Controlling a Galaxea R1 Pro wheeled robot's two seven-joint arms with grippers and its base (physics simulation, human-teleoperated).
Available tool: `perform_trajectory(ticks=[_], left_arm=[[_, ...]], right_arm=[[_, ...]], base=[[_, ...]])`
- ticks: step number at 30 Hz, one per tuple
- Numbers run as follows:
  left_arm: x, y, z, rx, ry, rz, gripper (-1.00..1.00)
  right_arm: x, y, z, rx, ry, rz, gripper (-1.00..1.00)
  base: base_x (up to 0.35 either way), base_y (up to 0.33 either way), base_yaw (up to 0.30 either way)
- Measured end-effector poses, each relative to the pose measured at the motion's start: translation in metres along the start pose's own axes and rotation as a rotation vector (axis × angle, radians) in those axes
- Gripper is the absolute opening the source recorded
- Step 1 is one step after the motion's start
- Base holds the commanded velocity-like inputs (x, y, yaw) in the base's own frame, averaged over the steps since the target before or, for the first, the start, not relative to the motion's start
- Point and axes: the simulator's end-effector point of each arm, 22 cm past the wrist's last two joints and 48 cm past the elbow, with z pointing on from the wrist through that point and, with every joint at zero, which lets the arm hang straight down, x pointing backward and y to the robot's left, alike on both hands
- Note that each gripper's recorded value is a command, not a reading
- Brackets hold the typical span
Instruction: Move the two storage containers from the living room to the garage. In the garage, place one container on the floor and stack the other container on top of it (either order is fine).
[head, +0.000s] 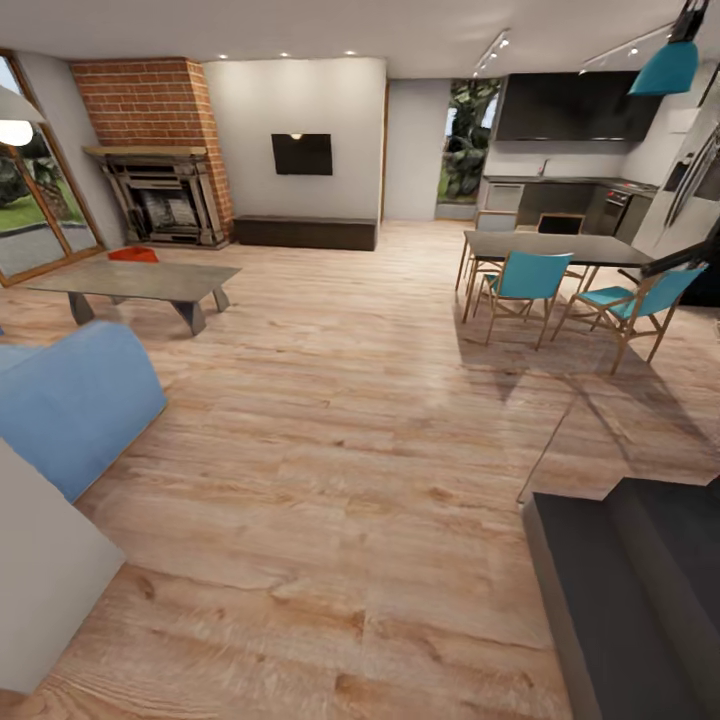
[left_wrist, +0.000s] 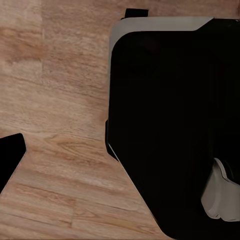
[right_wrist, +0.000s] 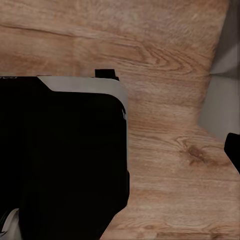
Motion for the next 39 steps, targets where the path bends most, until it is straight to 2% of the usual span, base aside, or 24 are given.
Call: perform_trajectory(ticks=[9,22,39], left_arm=[[0.0000,0.0001,0.0000,0.000,0.000,0.000,1.00],[0.0001,-0.0008,-0.0001,0.001,0.000,0.000,1.00],[0.0004,0.0000,0.0000,0.000,0.002,-0.001,1.00]], right_arm=[[0.0000,-0.0002,0.0000,0.001,0.000,0.000,1.00],[-0.0004,-0.0003,0.0000,0.002,0.000,0.000,1.00],[-0.0002,-0.0007,0.0001,0.002,0.000,0.000,1.00]], base=[[0.322,0.000,-0.013],[0.322,0.000,0.228],[0.322,0.000,0.008]])
